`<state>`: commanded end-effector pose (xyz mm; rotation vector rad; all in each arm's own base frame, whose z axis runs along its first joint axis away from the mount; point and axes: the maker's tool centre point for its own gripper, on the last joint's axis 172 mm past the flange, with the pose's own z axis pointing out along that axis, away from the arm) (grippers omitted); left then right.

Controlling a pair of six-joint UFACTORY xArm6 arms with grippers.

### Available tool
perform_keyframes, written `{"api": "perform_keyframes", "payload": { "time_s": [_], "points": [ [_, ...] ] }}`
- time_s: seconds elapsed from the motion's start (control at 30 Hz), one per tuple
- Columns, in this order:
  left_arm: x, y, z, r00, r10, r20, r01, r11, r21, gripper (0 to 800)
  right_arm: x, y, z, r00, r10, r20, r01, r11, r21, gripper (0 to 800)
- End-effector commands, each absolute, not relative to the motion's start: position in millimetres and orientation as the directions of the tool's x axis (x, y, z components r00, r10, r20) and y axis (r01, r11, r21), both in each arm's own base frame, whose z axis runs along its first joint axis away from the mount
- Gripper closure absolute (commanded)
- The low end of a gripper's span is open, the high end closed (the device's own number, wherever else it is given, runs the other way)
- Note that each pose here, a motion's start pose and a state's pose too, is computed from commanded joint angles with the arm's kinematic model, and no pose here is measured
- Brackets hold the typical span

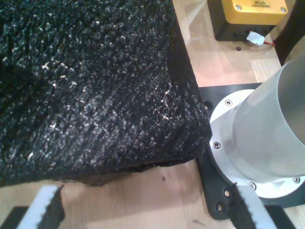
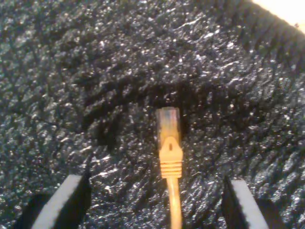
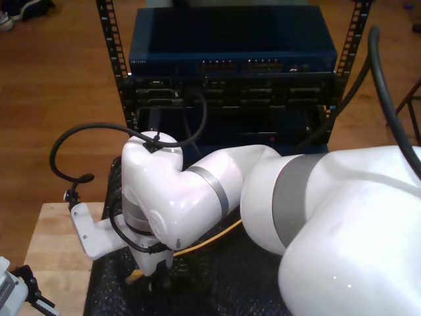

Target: Grab the cable and plug it in

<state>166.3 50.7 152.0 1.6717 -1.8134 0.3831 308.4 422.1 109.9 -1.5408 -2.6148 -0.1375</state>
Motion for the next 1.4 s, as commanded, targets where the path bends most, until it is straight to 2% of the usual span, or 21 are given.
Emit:
{"api": "perform_keyframes", "payload": {
  "time_s": [0.4,0.63,1.13,1.23,1.4],
  "points": [
    [165.8,50.2,151.4,0.008,-0.781,0.624,-0.967,0.152,0.203,0,307.9,421.4,98.8,-0.480,0.868,0.128,0.876,0.483,0.008,186],
    [165.8,50.2,151.4,0.008,-0.781,0.624,-0.967,0.152,0.203,0,308.8,422.5,97.2,-0.476,0.870,0.127,0.878,0.479,0.006,285],
    [166.1,49.9,151.0,0.006,-0.781,0.624,-0.967,0.155,0.204,0,316.4,428.7,93.2,-0.486,0.865,0.124,0.873,0.487,0.025,363],
    [165.8,49.6,151.1,0.006,-0.781,0.625,-0.966,0.156,0.204,0,322.5,427.7,93.9,-0.506,0.857,0.101,0.863,0.504,0.045,412],
    [166.1,49.9,151.0,0.006,-0.781,0.624,-0.967,0.155,0.204,0,326.3,426.8,93.6,-0.522,0.849,0.086,0.853,0.518,0.060,417]
  ]
}}
